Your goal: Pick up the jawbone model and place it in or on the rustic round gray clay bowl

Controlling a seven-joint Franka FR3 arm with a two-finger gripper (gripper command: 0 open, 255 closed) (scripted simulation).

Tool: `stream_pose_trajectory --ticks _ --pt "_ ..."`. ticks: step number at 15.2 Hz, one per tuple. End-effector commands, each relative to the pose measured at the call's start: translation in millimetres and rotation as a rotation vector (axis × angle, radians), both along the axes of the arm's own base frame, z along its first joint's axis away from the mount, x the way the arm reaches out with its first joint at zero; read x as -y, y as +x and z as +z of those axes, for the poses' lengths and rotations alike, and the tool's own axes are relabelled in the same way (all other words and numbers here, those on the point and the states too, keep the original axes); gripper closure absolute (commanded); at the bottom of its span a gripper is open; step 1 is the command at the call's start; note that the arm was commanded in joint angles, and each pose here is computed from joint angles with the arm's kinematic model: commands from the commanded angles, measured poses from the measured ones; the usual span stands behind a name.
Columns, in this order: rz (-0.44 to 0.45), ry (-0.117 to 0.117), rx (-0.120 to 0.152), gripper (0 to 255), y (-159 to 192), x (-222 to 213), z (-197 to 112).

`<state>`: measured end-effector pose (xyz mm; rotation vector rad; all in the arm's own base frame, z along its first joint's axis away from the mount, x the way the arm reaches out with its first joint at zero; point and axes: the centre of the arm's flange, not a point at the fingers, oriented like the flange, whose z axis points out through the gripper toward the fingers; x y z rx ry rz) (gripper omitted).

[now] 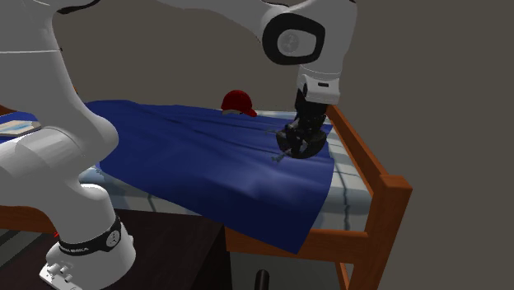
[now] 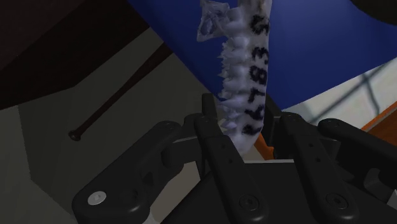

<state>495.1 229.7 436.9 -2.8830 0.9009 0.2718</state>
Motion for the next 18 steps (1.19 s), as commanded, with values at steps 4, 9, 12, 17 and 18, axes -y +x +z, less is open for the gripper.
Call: stream_pose_trajectory --ticks 4,9,12,17,18 --pt "0.000 0.000 0.000 255 0 0 26" --pt "0.000 0.000 0.000 255 2 -27 39" --pt "0.000 0.000 0.000 255 5 -66 38" --pt "0.000 0.000 0.000 255 10 -132 37" --pt "0.000 0.000 0.000 255 11 -145 37"
